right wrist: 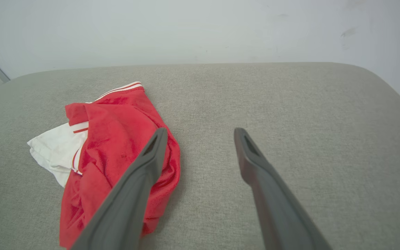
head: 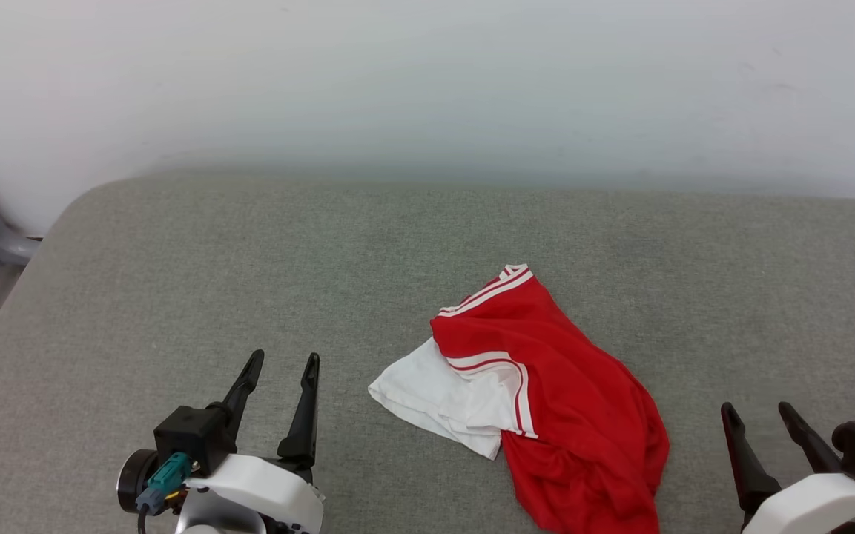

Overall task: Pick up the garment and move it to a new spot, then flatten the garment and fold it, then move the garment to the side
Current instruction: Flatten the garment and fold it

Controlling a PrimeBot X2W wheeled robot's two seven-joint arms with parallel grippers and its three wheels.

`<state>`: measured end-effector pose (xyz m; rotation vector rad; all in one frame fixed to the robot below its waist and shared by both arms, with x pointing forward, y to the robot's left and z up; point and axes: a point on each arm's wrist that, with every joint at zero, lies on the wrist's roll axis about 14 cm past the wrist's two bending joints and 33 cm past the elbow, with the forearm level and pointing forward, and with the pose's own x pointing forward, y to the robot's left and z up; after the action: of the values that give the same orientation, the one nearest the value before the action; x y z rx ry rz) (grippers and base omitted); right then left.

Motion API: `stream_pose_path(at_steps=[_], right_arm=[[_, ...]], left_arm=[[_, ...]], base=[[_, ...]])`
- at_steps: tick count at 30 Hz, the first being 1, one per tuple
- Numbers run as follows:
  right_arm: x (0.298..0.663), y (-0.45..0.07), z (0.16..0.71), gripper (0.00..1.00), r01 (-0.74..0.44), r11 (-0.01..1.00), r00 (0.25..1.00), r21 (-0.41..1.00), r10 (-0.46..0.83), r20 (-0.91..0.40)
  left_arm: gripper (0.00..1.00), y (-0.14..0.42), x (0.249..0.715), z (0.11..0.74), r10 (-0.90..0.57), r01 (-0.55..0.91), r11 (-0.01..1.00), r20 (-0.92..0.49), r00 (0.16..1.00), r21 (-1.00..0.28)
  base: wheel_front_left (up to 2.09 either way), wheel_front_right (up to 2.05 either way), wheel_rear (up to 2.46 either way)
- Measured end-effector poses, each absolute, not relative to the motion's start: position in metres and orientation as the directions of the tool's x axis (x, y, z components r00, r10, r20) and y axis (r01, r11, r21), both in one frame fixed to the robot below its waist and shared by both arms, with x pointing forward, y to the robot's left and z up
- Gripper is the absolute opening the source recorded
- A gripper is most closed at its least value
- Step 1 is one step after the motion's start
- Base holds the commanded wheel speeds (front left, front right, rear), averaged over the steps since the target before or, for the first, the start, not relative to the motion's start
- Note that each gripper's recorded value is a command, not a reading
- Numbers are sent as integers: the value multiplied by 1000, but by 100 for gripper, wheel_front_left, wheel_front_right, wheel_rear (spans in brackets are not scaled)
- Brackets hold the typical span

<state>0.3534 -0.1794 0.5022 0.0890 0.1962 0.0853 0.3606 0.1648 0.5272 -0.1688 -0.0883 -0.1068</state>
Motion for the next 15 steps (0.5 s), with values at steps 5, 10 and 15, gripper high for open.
stream_pose_path(at_steps=[5, 10, 15], right_arm=[[359, -163, 493, 100, -119, 987, 955, 112, 145, -259], [371, -114, 485, 100, -288, 953, 874, 99, 303, -380], [375, -64, 458, 100, -535, 844, 651, 37, 439, -619]], left_arm=[[100, 167, 361, 524, -92, 105, 980, 87, 992, -167], [100, 170, 364, 521, -83, 96, 980, 79, 993, -175], [100, 178, 370, 518, -63, 76, 980, 73, 995, -184]], base=[[0, 0, 0], [0, 0, 0], [0, 0, 0]])
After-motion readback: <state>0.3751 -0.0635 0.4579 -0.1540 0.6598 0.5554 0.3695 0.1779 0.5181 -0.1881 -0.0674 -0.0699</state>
